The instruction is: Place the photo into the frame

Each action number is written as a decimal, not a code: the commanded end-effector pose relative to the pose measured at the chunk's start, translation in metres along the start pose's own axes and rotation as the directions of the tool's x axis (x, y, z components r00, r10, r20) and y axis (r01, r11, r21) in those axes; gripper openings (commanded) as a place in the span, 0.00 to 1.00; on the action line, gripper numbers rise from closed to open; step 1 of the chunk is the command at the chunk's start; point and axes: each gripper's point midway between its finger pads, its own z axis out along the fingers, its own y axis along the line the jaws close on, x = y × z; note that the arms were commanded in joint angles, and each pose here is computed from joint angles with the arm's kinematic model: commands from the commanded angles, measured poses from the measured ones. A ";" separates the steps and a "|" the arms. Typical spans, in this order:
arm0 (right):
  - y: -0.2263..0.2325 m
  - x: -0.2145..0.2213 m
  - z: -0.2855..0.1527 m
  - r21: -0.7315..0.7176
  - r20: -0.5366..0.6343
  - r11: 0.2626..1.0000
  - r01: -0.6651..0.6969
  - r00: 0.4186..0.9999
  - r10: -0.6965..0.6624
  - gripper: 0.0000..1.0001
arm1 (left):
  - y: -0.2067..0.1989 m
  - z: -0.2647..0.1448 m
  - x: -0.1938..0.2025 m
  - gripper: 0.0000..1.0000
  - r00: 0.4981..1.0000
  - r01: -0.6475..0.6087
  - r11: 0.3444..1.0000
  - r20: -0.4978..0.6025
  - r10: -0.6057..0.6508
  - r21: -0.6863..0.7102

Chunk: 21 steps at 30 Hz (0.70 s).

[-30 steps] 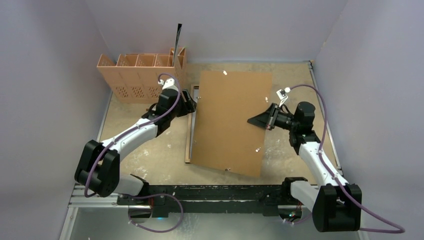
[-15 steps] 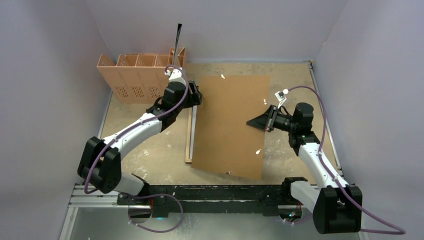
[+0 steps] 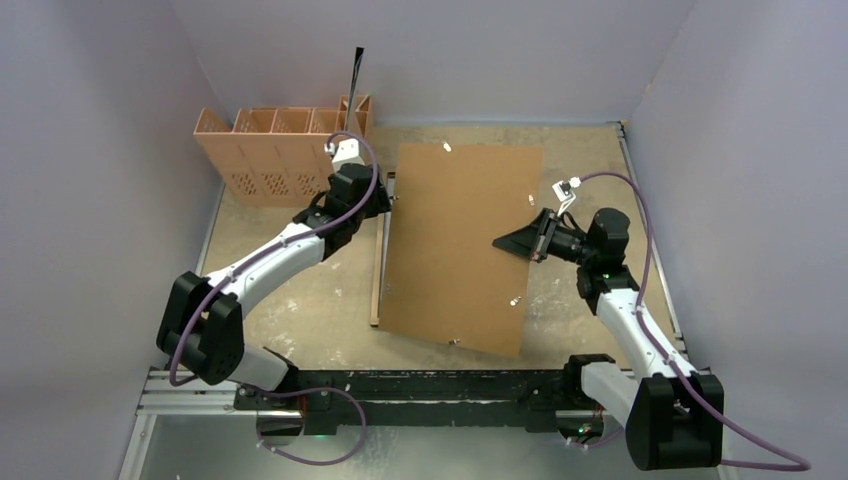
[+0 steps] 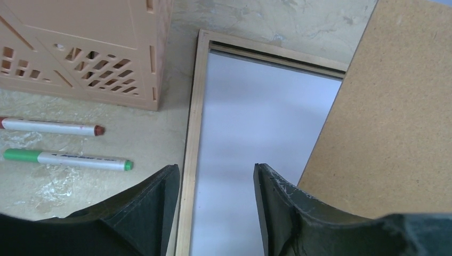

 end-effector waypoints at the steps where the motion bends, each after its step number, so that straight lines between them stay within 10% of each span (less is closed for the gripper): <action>1: 0.019 -0.008 0.000 -0.066 0.016 0.995 0.069 0.998 -0.068 0.00 | -0.020 0.002 -0.015 0.56 1.000 -0.012 0.997 0.025 0.010 0.076; 14: 0.025 -0.001 -0.004 -0.084 -0.007 0.991 0.101 0.995 -0.102 0.00 | -0.009 0.002 -0.036 0.65 0.998 0.001 1.000 0.068 0.001 -0.030; 21: 0.029 -0.007 -0.004 -0.088 0.018 0.992 0.096 0.995 -0.095 0.00 | -0.026 0.002 -0.014 0.53 1.000 -0.029 0.997 0.012 0.028 0.070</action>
